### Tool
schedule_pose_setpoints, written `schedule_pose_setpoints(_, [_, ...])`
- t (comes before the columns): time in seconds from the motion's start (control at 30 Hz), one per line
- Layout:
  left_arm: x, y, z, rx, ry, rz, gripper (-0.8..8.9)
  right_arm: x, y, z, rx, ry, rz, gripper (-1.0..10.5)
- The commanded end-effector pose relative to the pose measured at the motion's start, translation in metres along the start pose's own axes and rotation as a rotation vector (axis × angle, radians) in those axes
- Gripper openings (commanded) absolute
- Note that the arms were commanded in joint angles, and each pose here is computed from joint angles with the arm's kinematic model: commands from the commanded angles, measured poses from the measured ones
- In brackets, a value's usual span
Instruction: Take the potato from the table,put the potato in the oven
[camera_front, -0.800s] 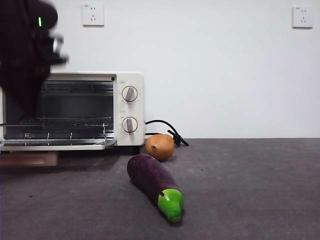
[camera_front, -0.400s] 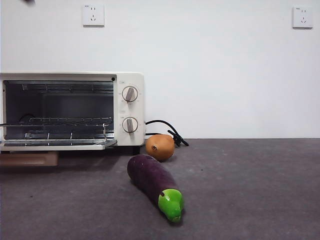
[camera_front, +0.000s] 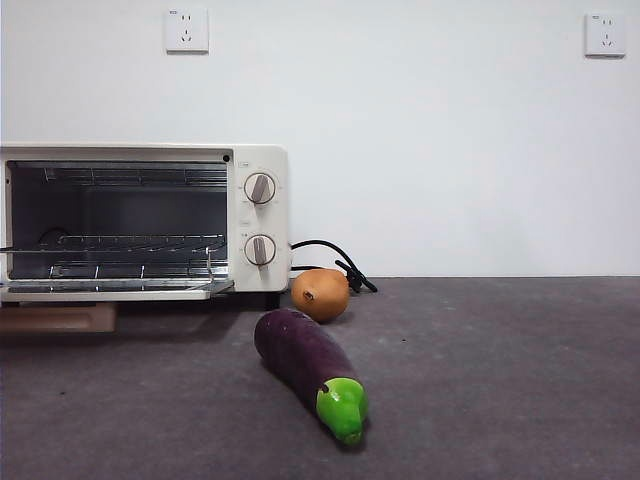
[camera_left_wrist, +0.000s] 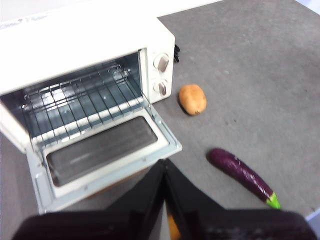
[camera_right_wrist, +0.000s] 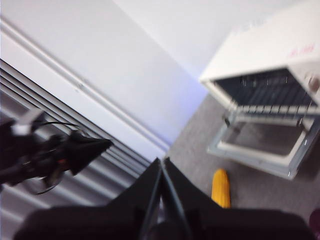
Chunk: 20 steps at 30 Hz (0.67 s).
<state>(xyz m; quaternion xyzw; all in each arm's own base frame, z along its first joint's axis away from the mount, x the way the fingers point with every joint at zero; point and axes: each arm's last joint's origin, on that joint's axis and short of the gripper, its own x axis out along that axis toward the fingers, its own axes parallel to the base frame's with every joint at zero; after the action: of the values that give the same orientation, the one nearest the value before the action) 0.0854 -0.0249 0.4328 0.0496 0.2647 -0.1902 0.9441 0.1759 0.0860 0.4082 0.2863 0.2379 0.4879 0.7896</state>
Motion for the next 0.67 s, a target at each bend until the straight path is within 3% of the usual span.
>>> schedule_pose_setpoints(0.03, [-0.008,-0.002,-0.007,0.015,0.015,-0.004,-0.05,0.026,-0.004,-0.003,0.024,0.044,-0.014,0.0])
schedule_pose_setpoints(0.27, [-0.02,-0.005,-0.023,0.019,0.086,-0.004,-0.05,0.088,-0.017,-0.009,0.051,0.157,-0.096,0.0])
schedule_pose_setpoints(0.37, [-0.024,-0.005,-0.026,0.01,0.085,-0.004,-0.05,0.11,-0.021,-0.009,0.031,0.205,-0.219,0.0])
schedule_pose_setpoints(0.57, [-0.036,-0.008,-0.032,-0.024,0.043,-0.01,-0.05,0.146,-0.032,0.0,-0.046,0.295,-0.544,0.0])
schedule_pose_setpoints(0.67, [-0.042,-0.009,-0.034,-0.022,0.024,-0.009,-0.05,0.165,-0.043,0.006,-0.048,0.316,-0.638,0.0])
